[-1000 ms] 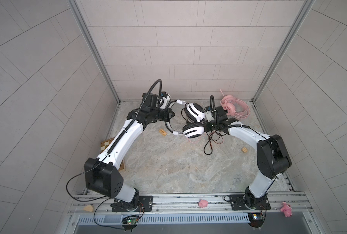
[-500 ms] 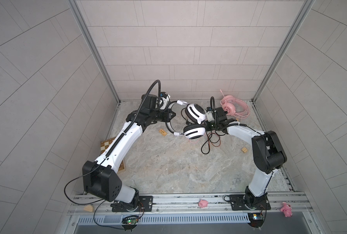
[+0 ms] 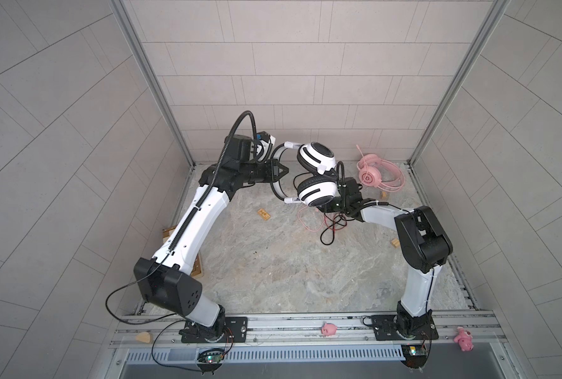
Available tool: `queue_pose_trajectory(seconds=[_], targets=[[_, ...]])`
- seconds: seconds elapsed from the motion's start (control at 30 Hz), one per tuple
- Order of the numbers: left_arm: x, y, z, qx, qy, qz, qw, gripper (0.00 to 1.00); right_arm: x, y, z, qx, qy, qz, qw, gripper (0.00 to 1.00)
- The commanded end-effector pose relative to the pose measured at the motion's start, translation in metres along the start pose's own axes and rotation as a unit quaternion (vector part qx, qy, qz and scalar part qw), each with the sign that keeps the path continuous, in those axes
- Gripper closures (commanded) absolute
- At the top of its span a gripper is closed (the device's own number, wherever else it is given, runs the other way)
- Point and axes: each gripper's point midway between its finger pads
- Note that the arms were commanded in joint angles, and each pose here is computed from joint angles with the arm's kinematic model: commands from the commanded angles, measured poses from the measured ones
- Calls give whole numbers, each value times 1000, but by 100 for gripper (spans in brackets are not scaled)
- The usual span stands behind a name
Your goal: Wrap the headphones
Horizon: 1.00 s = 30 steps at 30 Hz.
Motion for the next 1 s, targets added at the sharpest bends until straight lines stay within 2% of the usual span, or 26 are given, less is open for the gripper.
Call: queue_pose_trajectory(seconds=[0.0,0.17,0.3,0.37,0.53,0.7,0.83,0.97], targets=[[-13,-16,-18,-18,25,-7,999,100,15,3,13,-8,-21,-1,1000,55],[-21,-42,-3,-59,11,-30,998,100,26,12,15,1,-45,6,999,61],[-33,-74,21,-95,-9,-77,992,100,31,15,18,4,-51,11,999,80],[-37,-89,34,-118,-12,-103,988,100,32,18,22,7,-57,21,998,87],[-49,-123,66,-178,-9,-169,969,100,31,27,35,-1,-70,36,997,89],[-68,-169,78,-186,-16,-237,953,100,38,36,49,-1,-76,49,996,90],[-71,-189,87,-185,-30,-250,950,100,43,47,61,1,-87,63,994,90],[-65,-185,116,-201,-63,-243,947,100,37,68,72,-3,-95,80,992,94]])
Point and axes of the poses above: each gripper's point midway between its finger pads, its own x axis out along the fingers, its own z axis along the line the jaws close on, y = z × x, and after that the axes turned 13 degrees about x, right-handed
